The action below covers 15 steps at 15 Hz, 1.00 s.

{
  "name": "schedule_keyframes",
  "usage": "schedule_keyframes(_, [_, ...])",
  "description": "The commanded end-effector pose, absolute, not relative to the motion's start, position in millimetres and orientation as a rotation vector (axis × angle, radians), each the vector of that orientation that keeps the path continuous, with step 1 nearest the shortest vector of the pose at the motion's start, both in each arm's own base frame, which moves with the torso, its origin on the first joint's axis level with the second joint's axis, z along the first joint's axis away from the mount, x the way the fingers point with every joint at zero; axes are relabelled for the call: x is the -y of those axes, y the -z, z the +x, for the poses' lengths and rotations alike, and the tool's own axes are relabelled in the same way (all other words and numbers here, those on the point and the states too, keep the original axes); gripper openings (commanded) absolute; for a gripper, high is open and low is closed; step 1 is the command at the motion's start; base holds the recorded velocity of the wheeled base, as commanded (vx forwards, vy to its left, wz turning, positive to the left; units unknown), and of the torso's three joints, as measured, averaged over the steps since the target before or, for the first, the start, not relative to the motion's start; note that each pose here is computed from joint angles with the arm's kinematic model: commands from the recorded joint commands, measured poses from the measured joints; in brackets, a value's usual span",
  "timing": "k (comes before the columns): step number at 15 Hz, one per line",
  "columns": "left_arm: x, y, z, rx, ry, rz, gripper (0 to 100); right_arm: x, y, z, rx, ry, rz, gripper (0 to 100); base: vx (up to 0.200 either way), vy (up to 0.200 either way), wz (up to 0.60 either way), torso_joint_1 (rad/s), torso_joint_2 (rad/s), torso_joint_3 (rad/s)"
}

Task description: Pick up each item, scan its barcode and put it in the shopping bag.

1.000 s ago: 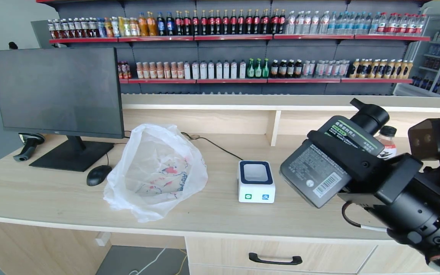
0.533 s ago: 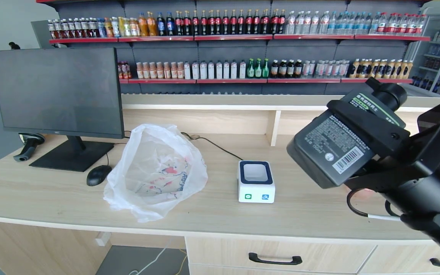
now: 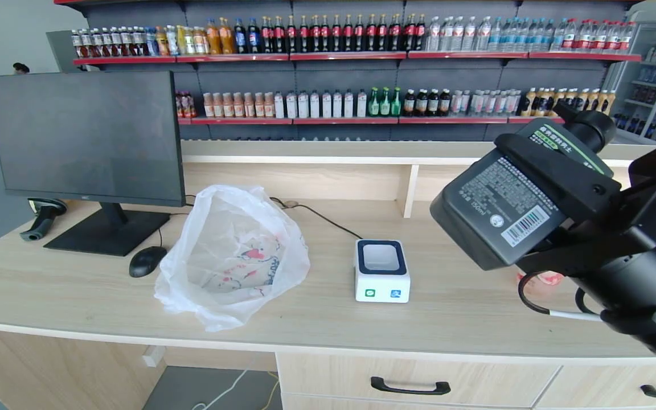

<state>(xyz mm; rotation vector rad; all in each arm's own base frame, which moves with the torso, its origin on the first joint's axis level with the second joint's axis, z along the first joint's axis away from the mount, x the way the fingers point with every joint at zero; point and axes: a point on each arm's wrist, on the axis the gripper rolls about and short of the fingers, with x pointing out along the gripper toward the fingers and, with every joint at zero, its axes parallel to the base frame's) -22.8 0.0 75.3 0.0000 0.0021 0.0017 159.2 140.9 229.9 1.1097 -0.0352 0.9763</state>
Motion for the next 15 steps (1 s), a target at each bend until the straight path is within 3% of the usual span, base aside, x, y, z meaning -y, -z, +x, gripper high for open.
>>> schedule_keyframes(1, [0.0,-75.3,-22.8,-0.002,-0.002,0.0,100,-141.0,-229.7,158.9,0.034,-0.978,1.109,0,0.0,0.0,0.0,0.0,0.0,0.0])
schedule_keyframes(8, [0.0,-75.4,-22.7,-0.003,-0.002,0.0,100,-145.8,-220.4,153.6,-0.02,-0.989,1.1,0,0.0,0.0,0.0,0.0,0.0,0.0])
schedule_keyframes(15, [0.0,-75.3,-22.8,-0.002,-0.003,0.0,100,-153.1,-185.6,143.3,-0.154,-0.97,0.981,0,0.0,0.0,0.0,0.0,0.0,0.0])
